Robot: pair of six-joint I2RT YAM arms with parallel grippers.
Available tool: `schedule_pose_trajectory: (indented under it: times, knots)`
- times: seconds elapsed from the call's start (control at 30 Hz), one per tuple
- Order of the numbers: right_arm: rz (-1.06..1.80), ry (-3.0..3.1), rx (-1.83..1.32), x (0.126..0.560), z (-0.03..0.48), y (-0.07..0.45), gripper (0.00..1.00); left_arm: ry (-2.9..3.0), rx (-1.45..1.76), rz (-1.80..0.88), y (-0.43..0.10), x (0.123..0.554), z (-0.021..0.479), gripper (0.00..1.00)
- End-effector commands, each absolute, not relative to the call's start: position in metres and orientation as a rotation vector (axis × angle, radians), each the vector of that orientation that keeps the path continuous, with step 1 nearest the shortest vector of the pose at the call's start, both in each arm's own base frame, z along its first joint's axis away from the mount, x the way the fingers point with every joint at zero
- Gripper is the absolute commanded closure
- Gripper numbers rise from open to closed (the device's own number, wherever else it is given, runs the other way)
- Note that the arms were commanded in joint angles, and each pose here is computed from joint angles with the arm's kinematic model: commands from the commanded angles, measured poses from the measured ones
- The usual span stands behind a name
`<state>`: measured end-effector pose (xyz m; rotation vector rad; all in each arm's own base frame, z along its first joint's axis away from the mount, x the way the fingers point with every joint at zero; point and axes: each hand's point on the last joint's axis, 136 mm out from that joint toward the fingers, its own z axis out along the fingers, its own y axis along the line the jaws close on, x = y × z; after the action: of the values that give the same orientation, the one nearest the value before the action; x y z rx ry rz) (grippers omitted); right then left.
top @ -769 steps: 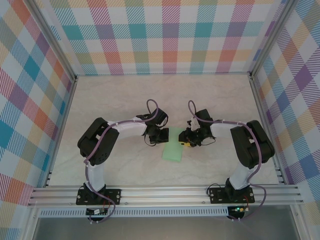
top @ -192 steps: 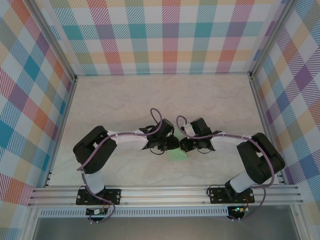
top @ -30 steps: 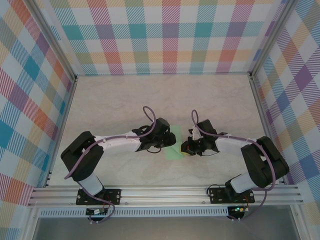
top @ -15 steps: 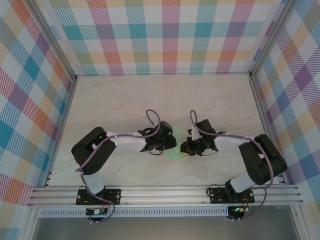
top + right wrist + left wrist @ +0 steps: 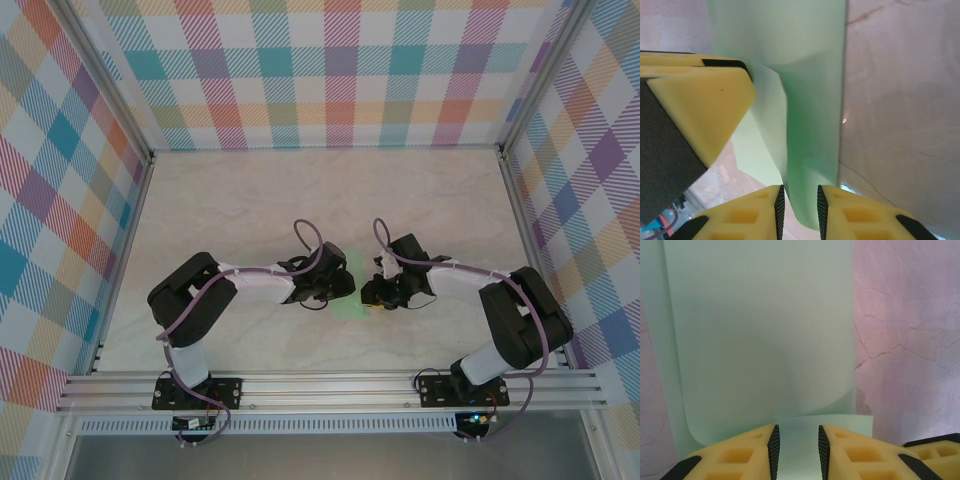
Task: Fold a paper plane with a square sheet of paper (pick it up from the middle)
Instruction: Fold the triangle a second time at the center of the table.
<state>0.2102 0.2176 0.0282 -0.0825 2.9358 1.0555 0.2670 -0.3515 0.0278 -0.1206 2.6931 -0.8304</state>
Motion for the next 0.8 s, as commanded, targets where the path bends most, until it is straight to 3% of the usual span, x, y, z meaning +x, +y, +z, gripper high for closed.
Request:
schedule_pose_trajectory:
  times: [0.0,0.47,0.77]
  knots:
    - [0.995,2.930,-0.168,0.211,0.034,0.215,0.72,2.691,-0.105,-0.859,-0.360,0.263,0.027,0.71]
    - [1.090,2.955,-0.227,0.206,0.032,0.224,0.61,2.686,-0.105,-0.862,-0.360,0.264,0.030,0.72]
    - [0.930,2.992,-0.302,0.209,0.020,0.217,0.59,2.679,-0.106,-0.867,-0.362,0.266,0.033,0.72]
